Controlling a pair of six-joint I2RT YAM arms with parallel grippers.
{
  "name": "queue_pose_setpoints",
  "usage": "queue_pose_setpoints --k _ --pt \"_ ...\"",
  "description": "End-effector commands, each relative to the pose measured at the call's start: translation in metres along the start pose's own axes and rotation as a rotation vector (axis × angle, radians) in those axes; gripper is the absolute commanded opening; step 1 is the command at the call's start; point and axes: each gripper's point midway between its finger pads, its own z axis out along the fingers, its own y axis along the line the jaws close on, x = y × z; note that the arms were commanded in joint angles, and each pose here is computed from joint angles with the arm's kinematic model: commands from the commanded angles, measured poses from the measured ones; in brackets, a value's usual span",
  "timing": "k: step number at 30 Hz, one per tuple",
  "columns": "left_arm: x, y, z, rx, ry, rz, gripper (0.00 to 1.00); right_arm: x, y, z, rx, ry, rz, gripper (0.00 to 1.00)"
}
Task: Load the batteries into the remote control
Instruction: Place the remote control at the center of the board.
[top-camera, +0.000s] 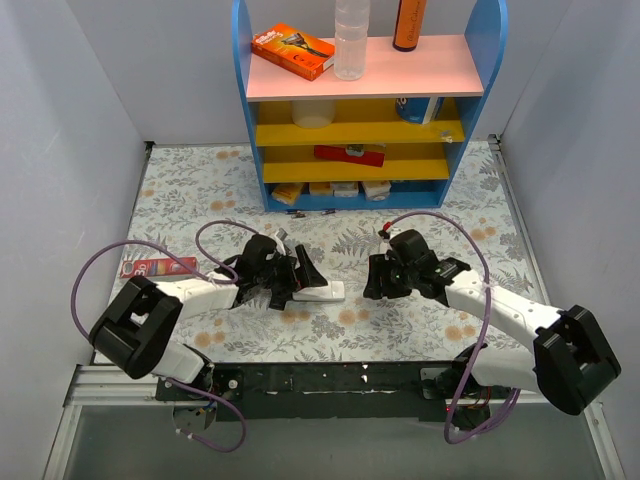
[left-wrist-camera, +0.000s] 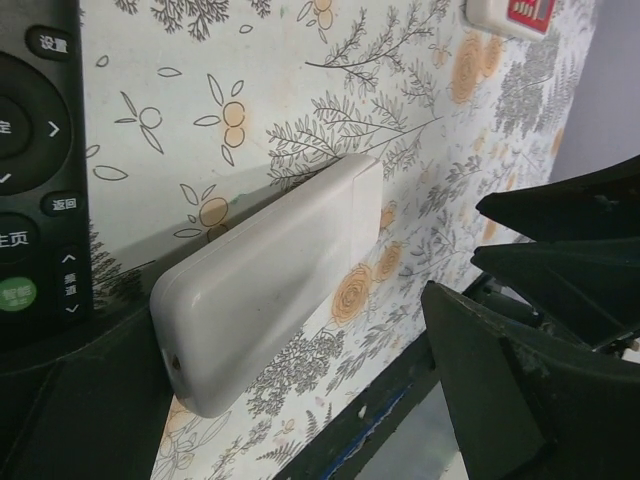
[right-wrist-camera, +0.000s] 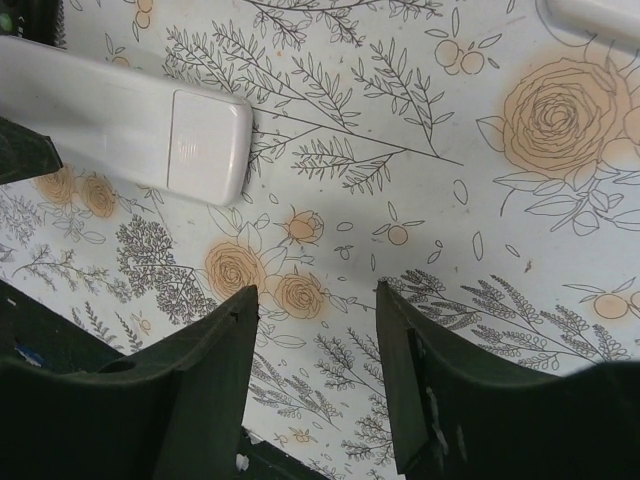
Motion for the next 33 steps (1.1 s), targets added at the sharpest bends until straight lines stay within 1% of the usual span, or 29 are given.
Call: queue_pose_setpoints --k 1,5,6,12,15,19,20,22,23,25,27,29,33 --pt "0.005 0.02 -0.008 -0.139 0.028 0.068 0.98 -0.026 0.018 0.002 -0.066 -0.058 -0.022 0.57" --pt "0.018 0.023 0.003 -0.147 0.097 0.066 0.98 -0.028 0.018 0.007 -0.066 -0.055 -0.02 0.56" --pt "0.024 0.019 0.006 -0.133 0.127 0.071 0.98 -0.028 0.018 0.008 -0.062 -0.052 -0.021 0.56" --pt "0.037 0.004 0.02 -0.124 0.172 0.095 0.98 -0.024 0.012 0.009 -0.037 -0.043 -0.012 0.56" --pt "0.043 0.014 0.024 -0.189 0.178 0.089 0.98 -0.024 0.007 0.01 -0.014 -0.045 -0.014 0.56" --pt "0.049 0.042 0.019 -0.357 0.199 0.104 0.98 -0.021 0.005 0.011 -0.004 -0.036 -0.011 0.56" --pt "0.041 0.049 0.018 -0.408 0.158 0.126 0.98 -0.021 0.005 0.012 -0.002 -0.034 -0.01 0.56" --pt "0.037 0.052 0.009 -0.485 0.133 0.172 0.98 -0.021 0.004 0.012 0.001 -0.034 -0.01 0.56" --pt "0.028 0.058 0.006 -0.54 0.089 0.207 0.98 -0.021 0.004 0.012 0.001 -0.035 -0.008 0.56" --pt "0.029 0.061 -0.001 -0.594 0.091 0.239 0.98 -0.021 0.004 0.013 0.002 -0.034 -0.008 0.56" --pt "0.027 0.058 -0.002 -0.621 0.072 0.272 0.98 -0.021 0.004 0.014 0.002 -0.034 -0.006 0.56" --pt "0.029 0.06 -0.005 -0.653 0.079 0.285 0.98 -0.021 0.004 0.015 0.0 -0.031 -0.004 0.56" --pt "0.028 0.056 -0.008 -0.649 0.062 0.285 0.98 -0.02 0.005 0.018 -0.008 -0.028 0.001 0.56"
